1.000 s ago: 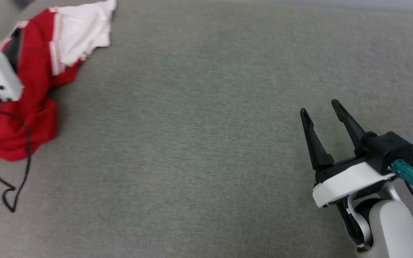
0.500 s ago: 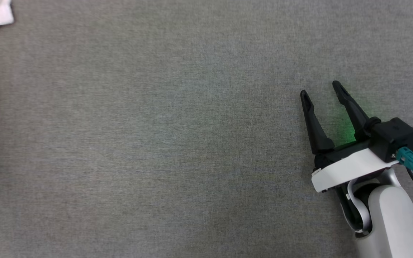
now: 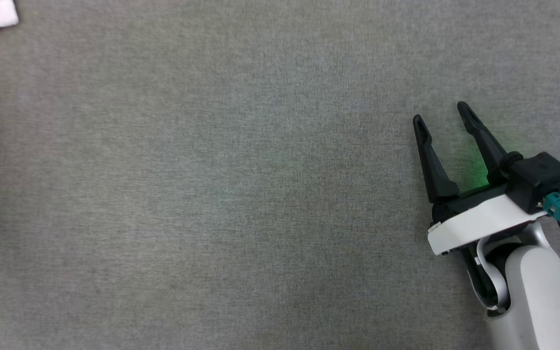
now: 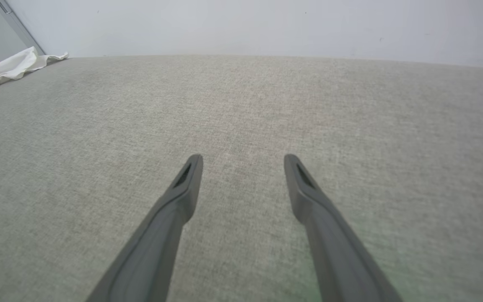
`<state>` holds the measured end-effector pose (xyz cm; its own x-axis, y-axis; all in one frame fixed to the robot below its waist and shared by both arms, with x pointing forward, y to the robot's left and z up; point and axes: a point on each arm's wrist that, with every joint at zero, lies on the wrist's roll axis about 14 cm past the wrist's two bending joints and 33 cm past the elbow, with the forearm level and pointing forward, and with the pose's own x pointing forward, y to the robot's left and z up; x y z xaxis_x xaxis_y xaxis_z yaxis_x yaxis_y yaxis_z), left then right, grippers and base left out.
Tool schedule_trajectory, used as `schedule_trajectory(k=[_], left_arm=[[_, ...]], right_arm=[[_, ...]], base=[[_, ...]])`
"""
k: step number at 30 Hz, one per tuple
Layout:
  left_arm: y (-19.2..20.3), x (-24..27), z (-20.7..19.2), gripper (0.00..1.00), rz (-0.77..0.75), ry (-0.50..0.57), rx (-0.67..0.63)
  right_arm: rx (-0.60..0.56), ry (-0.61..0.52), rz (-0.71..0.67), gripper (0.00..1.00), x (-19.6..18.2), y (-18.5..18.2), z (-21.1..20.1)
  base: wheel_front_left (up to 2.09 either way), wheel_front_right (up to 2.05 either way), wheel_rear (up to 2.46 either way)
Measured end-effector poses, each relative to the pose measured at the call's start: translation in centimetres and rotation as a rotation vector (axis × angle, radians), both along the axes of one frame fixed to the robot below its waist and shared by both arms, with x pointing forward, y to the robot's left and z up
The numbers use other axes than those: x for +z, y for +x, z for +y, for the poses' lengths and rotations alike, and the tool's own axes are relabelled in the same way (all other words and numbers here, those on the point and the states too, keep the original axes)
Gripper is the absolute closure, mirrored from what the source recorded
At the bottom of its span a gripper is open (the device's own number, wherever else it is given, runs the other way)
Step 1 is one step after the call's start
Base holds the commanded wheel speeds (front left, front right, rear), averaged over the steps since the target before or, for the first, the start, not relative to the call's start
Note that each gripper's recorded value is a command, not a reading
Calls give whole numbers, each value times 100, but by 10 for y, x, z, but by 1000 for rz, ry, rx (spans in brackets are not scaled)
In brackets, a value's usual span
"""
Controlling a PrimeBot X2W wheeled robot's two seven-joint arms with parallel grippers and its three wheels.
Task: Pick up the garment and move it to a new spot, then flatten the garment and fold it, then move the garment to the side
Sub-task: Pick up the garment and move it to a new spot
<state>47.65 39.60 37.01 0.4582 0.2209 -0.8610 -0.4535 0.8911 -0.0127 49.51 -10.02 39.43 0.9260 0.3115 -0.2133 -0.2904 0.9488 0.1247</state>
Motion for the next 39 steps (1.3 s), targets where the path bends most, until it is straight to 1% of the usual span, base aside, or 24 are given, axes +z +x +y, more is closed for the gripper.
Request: schedule_trajectory(k=[3, 5, 8, 9, 10, 11, 17, 22, 24, 26, 30, 33, 39], left_arm=[[3, 14, 0, 100, -50, 32, -27], [10, 33, 3, 100, -111, 89, -59], [23, 73, 9, 100, -241, 170, -91], [28, 98, 13, 100, -326, 224, -99], [28, 98, 13, 100, -326, 224, -99], [30, 111, 14, 100, -369, 244, -106], [37, 198, 13, 100, -665, 376, -146], [36, 263, -5, 100, -885, 461, -211], [36, 283, -19, 100, -958, 478, -245], [38, 303, -40, 100, -1032, 473, -283], [43, 328, -95, 100, -1151, 437, -376], [49, 340, -147, 100, -1232, 377, -453], [43, 340, -263, 100, -1329, 189, -635]], right_arm=[[-4, 0, -18, 0, 10, -2, -1], [-8, 2, -36, 0, 19, -4, -1], [-7, 8, -50, 0, 31, -10, 1], [-10, 13, -68, 0, 41, -15, 1], [-10, 13, -68, 0, 41, -15, 1], [-13, 16, -74, 0, 46, -17, 1], [-39, 34, -122, 0, 76, -36, -5], [-61, 39, -163, 0, 98, -55, -12], [-72, 37, -169, 0, 104, -64, -16], [-84, 42, -181, 0, 111, -73, -21], [-113, 52, -205, 0, 123, -89, -31], [-151, 57, -214, 0, 129, -100, -44], [-234, 40, -214, 0, 132, -125, -73]], base=[[0, 0, 0], [0, 0, 0], [0, 0, 0], [0, 0, 0], [0, 0, 0], [0, 0, 0], [0, 0, 0], [0, 0, 0], [0, 0, 0], [0, 0, 0], [0, 0, 0], [0, 0, 0], [0, 0, 0]])
